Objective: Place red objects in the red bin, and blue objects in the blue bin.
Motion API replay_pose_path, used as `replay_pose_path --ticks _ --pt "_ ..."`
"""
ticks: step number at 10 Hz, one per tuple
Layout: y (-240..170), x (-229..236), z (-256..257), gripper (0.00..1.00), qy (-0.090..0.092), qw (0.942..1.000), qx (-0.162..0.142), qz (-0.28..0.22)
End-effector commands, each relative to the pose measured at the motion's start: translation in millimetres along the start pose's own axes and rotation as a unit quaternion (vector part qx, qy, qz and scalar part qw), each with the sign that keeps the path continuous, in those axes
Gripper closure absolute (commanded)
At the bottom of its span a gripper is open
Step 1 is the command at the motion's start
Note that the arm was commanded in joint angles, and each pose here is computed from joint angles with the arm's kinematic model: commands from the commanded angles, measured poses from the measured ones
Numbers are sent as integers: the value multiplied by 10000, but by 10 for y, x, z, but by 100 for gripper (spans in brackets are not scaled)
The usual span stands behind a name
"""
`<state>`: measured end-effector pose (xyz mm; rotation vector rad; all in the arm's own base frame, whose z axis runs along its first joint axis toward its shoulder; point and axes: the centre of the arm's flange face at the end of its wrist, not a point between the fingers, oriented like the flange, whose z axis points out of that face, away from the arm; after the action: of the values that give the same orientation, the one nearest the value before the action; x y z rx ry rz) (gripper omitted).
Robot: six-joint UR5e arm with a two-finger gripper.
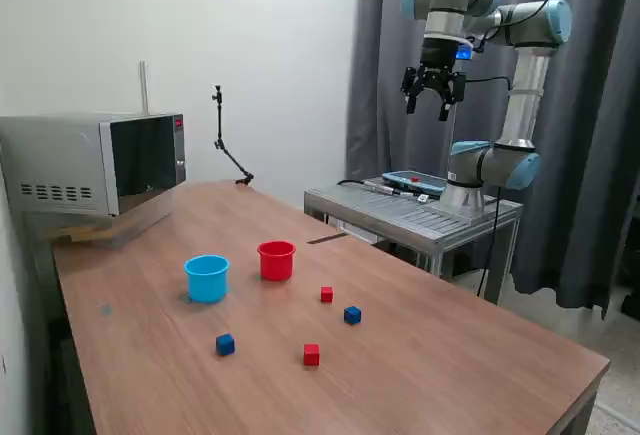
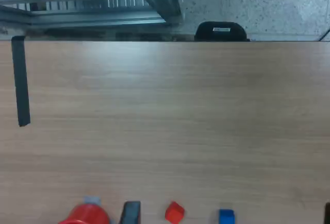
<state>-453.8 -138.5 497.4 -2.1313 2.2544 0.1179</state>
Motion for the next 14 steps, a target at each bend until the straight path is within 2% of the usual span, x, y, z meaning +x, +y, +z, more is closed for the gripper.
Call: replay_pose_path --ticks 1,14 --pt "54 2 20 0 21 10000 -66 21" --pt "61 -2 -23 0 22 9998 -166 60"
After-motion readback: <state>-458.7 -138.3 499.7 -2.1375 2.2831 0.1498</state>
